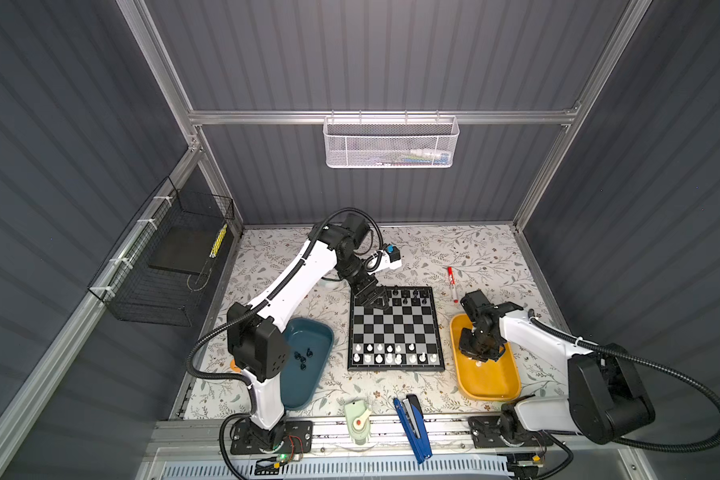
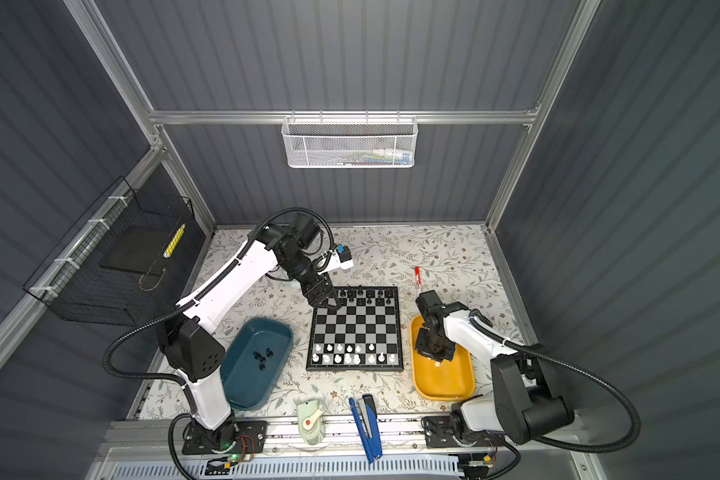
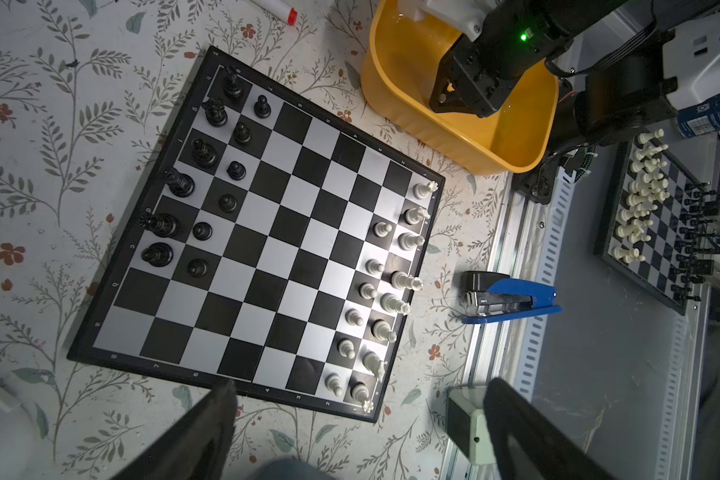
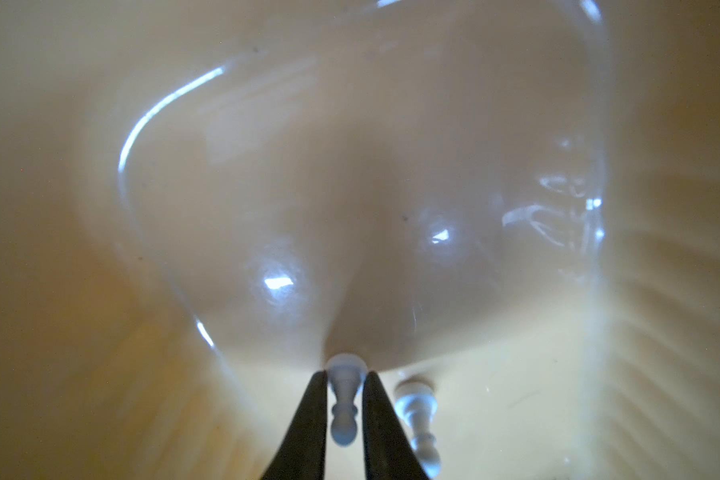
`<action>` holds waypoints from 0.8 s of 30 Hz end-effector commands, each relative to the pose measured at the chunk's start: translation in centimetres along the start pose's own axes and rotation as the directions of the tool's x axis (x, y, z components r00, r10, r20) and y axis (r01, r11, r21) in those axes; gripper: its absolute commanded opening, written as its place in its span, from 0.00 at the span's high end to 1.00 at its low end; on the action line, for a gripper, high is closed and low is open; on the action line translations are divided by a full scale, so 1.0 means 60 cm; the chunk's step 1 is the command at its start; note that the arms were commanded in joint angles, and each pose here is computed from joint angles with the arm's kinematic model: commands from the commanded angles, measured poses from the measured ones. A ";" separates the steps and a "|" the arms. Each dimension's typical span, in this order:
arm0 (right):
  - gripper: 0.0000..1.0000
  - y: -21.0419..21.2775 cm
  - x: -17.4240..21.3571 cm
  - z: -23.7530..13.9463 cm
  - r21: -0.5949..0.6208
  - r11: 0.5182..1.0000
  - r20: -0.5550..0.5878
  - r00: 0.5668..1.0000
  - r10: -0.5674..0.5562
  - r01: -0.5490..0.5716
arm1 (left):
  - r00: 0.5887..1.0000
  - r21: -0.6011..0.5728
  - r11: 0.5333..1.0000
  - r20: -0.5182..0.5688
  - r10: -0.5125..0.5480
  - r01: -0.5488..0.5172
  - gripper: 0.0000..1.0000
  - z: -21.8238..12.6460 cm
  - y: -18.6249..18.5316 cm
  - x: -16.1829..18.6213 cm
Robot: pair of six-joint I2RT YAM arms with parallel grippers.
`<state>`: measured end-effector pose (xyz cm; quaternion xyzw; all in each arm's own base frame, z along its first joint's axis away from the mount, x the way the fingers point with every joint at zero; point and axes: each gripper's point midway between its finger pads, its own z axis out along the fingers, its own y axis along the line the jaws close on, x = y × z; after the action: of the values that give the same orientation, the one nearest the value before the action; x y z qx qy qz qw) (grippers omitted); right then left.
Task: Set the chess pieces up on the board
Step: 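Lower the open right gripper onto a white pawn in the yellow tray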
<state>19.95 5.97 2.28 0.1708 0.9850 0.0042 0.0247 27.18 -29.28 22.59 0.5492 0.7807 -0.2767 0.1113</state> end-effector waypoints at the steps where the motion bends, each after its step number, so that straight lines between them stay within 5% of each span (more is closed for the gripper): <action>1: 0.80 -0.003 -0.006 -0.013 0.007 1.000 0.016 1.000 0.000 0.000 | 0.999 0.017 1.000 -0.026 -0.020 0.020 0.06 0.010 -0.003 0.006; 24: 0.79 -0.002 -0.004 -0.011 0.007 1.000 0.005 1.000 -0.001 0.001 | 0.999 0.019 1.000 -0.038 -0.018 0.019 0.06 0.016 -0.003 0.006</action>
<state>20.26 6.02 2.86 0.1706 0.9847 0.0071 0.0337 27.26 -29.53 21.66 0.5493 0.7828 -0.2752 0.0989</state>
